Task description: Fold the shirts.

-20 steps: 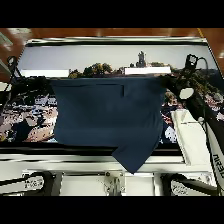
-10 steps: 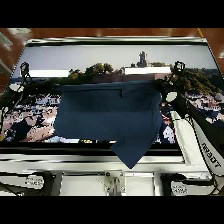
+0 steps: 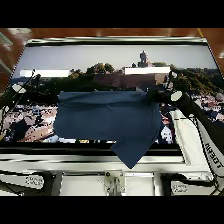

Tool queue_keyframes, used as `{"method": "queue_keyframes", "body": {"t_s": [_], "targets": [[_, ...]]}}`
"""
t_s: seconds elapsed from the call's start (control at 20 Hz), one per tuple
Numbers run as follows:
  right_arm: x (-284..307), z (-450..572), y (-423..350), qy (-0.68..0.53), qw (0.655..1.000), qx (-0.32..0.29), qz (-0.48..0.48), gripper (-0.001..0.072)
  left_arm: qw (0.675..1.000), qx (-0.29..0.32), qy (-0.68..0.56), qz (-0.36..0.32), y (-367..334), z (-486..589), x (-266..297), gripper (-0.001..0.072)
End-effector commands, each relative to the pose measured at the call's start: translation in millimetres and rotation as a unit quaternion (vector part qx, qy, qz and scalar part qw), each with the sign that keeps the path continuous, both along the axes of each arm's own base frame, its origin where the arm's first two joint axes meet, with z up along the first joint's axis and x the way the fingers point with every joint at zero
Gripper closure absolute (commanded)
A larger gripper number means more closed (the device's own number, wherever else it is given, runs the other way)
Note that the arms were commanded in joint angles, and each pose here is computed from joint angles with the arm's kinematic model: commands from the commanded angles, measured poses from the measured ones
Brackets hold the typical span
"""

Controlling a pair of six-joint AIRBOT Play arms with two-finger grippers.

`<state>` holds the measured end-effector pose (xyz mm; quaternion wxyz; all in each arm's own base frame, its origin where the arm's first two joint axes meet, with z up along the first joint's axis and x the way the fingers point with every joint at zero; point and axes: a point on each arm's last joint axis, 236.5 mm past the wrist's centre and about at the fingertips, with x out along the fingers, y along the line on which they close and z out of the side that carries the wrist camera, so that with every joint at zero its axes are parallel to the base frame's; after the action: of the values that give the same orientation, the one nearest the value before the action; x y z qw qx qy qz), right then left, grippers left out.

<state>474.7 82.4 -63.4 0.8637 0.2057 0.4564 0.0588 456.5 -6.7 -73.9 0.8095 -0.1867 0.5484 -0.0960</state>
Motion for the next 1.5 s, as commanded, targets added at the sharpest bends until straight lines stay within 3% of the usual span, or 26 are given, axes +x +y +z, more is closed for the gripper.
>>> {"method": "queue_keyframes", "body": {"t_s": [0.0, 0.05, 0.1, 0.15, 0.2, 0.25, 0.45, 0.6, 0.7, 0.75, 0.8, 1.0, 1.4, 1.45], "targets": [[-50, -31, 0, 0.124, 0.992, -0.004, 0.014, 0.0657, 0.999, -0.002, 0.051, 0.018, 2, -9, -18, 0.0663], [-53, -32, -2, 0.131, 0.991, -0.007, 0.015, 0.0656, 0.998, -0.005, 0.054, 0.020, 2, -8, -18, 0.0597], [-53, -29, -4, 0.130, 0.991, -0.004, 0.012, 0.0633, 0.998, -0.008, 0.059, 0.015, 1, -5, -20, 0.0455], [-51, -22, -6, 0.122, 0.992, -0.003, 0.009, 0.0497, 0.998, -0.012, 0.064, 0.009, 0, 0, -21, 0.0256], [-48, -11, -9, 0.112, 0.994, -0.002, 0.006, 0.0249, 0.997, -0.017, 0.069, 0.001, 0, 7, -23, 0.0152], [-45, 6, -14, 0.097, 0.995, -0.002, 0.004, 0.0112, 0.997, -0.020, 0.075, -0.006, 3, 18, -24, 0.0151], [-58, 80, -67, 0.045, 0.998, -0.047, -0.012, 0.0113, 0.995, -0.037, 0.090, -0.012, 34, 66, -35, 0.0152], [-139, 75, -120, 0.171, 0.980, -0.098, -0.011, 0.0114, 0.987, -0.026, 0.157, 0.000, 69, 66, -86, 0.0153], [-197, 53, -129, 0.258, 0.963, -0.073, 0.007, 0.0114, 0.976, -0.043, 0.211, 0.017, 79, 48, -125, 0.0127], [-214, 42, -125, 0.278, 0.960, -0.047, 0.002, 0.0113, 0.969, -0.065, 0.236, 0.025, 73, 36, -144, 0.0034], [-223, 33, -117, 0.282, 0.959, -0.011, -0.008, 0.0113, 0.961, -0.089, 0.262, 0.029, 64, 24, -162, 0.0003], [-215, 14, -81, 0.249, 0.964, 0.085, -0.030, 0.0112, 0.943, -0.137, 0.302, 0.016, 28, -14, -202, 0.0004], [-204, 12, -72, 0.230, 0.970, 0.080, -0.025, 0.0113, 0.954, -0.129, 0.267, 0.040, 10, -46, -190, 0.0013], [-204, 12, -72, 0.231, 0.969, 0.081, -0.027, 0.0113, 0.955, -0.134, 0.262, 0.046, 7, -48, -186, 0.0133]]}}
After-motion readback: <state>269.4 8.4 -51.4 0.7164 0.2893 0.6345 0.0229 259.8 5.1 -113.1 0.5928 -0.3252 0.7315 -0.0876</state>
